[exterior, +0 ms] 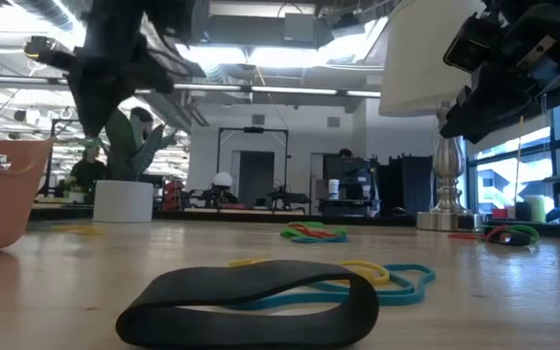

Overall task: Pick and place rubber bands into bin
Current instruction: Put the green rubber band into the orange bin

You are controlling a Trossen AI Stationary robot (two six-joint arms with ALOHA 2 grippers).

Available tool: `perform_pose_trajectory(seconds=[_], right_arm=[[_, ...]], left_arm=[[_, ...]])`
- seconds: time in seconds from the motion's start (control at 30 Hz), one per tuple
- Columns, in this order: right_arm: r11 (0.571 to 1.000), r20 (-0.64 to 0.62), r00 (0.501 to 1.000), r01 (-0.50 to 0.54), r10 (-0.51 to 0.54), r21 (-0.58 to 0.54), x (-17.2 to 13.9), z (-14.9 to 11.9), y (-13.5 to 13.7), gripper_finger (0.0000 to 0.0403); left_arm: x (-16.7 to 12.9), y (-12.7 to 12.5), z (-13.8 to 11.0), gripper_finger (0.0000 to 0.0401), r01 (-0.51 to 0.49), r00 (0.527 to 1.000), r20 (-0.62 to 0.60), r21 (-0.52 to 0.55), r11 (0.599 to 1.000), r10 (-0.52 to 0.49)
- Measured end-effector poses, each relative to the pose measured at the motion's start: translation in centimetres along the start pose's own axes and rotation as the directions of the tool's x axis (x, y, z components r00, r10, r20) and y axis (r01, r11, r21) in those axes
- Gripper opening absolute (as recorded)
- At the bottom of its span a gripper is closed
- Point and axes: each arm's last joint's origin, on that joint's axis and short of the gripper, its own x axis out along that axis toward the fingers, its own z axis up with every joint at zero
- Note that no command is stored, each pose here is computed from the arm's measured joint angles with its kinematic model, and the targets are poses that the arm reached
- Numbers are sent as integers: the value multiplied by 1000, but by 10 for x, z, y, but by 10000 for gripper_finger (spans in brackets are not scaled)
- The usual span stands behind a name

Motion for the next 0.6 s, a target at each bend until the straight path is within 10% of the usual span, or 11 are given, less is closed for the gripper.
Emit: perform_pose_trajectory(seconds=[0.6], right_arm=[[999, 11, 999, 33, -33, -1, 0, 0, -1, 16]], left_arm=[[-37, -21, -69, 1, 172, 984, -59, 82, 982, -168]])
